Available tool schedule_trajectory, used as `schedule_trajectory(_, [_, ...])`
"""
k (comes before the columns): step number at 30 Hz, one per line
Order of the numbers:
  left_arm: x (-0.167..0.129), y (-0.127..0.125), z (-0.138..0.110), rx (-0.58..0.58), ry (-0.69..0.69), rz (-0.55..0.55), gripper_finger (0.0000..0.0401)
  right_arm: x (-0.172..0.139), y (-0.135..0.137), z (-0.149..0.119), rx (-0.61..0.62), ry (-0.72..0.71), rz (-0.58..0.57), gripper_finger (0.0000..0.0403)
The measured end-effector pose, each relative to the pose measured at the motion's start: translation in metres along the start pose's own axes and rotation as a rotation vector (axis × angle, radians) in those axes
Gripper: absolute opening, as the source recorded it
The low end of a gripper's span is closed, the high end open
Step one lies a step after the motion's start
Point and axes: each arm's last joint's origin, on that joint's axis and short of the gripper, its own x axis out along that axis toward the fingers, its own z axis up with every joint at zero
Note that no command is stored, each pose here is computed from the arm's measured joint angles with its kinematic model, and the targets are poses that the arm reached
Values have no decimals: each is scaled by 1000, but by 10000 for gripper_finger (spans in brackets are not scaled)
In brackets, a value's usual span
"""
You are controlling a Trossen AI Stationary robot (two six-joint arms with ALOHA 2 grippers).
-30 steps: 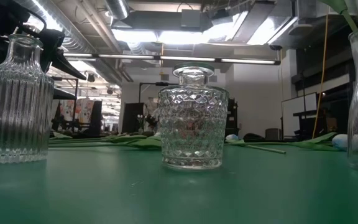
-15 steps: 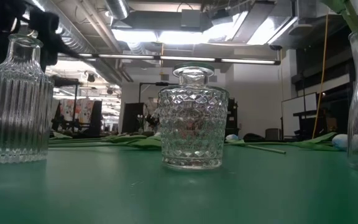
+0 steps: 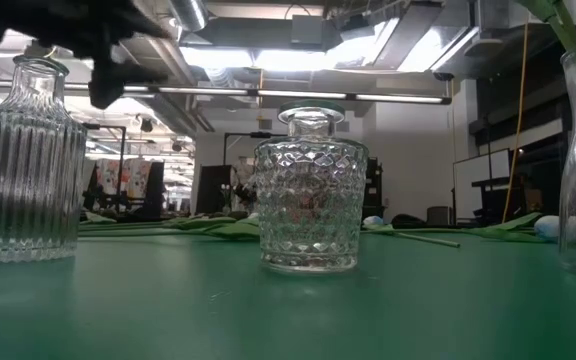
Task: Sort flowers into vase by color
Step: Put the pink tulip into the transparent vase
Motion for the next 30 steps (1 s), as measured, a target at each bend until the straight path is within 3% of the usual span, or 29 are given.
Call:
schedule_trajectory(5, [33,-2,-5,80,198,171,246,0,0,0,0,0,-1,189])
schedule_trajectory(14, [80,-10,-20,238,356,226,246,0,0,0,1,1,0,189])
schedule_trajectory(30, [98,-11,-26,259,302,240,246,0,0,0,1,3,-1,189])
